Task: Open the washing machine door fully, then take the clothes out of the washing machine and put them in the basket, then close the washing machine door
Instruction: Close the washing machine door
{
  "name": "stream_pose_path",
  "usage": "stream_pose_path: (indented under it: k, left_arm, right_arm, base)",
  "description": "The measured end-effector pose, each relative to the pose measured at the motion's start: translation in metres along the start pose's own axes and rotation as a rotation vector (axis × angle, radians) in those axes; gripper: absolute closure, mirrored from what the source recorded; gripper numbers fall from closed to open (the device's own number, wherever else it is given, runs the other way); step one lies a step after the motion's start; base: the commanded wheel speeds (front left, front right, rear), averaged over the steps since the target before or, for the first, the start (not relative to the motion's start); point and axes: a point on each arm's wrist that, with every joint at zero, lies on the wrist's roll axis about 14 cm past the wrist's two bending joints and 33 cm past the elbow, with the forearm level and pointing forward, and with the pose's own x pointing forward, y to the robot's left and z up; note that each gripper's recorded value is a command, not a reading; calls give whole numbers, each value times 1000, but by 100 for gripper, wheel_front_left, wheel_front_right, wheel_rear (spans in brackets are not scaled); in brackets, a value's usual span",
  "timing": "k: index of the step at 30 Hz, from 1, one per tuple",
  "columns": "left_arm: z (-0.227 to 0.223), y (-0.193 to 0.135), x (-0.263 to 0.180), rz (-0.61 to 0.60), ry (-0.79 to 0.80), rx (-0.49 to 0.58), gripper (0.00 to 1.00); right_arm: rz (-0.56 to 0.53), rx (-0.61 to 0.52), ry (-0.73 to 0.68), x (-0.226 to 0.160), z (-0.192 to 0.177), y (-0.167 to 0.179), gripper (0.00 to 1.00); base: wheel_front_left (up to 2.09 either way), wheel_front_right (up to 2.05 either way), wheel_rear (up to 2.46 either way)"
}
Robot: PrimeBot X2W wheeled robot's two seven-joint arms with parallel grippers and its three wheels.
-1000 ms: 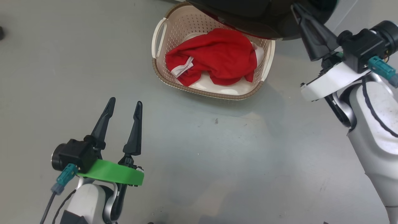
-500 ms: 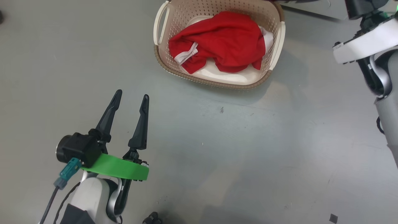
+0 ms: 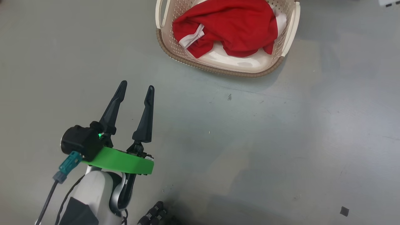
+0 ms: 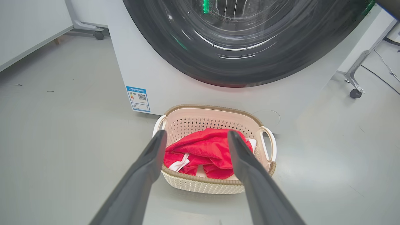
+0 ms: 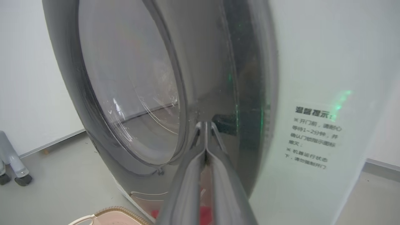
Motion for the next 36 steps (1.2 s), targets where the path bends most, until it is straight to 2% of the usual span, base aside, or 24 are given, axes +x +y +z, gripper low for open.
stream_pose_path:
  k: [3, 7, 22, 28, 36]
  left_arm:
    - [-2, 1, 2, 5, 5, -3, 0]
    - [-3, 2, 3, 7, 9, 0, 0]
    - [-9, -8, 7, -21, 26, -14, 0]
    - [0, -11, 3, -25, 8, -15, 0]
    - [16, -17, -3, -46, -27, 22, 0]
  right_arm:
    - [-27, 31, -10, 6, -1, -6, 100]
    - [-24, -23, 3, 9, -4, -9, 100]
    - [-23, -36, 27, 12, -11, -6, 100]
    - [-42, -47, 57, -3, -14, -5, 100]
    - [-13, -18, 136, -40, -23, 26, 100]
  base:
    - [0, 0, 0]
    - [0, 0, 0]
    - [0, 0, 0]
    - [0, 0, 0]
    - [0, 0, 0]
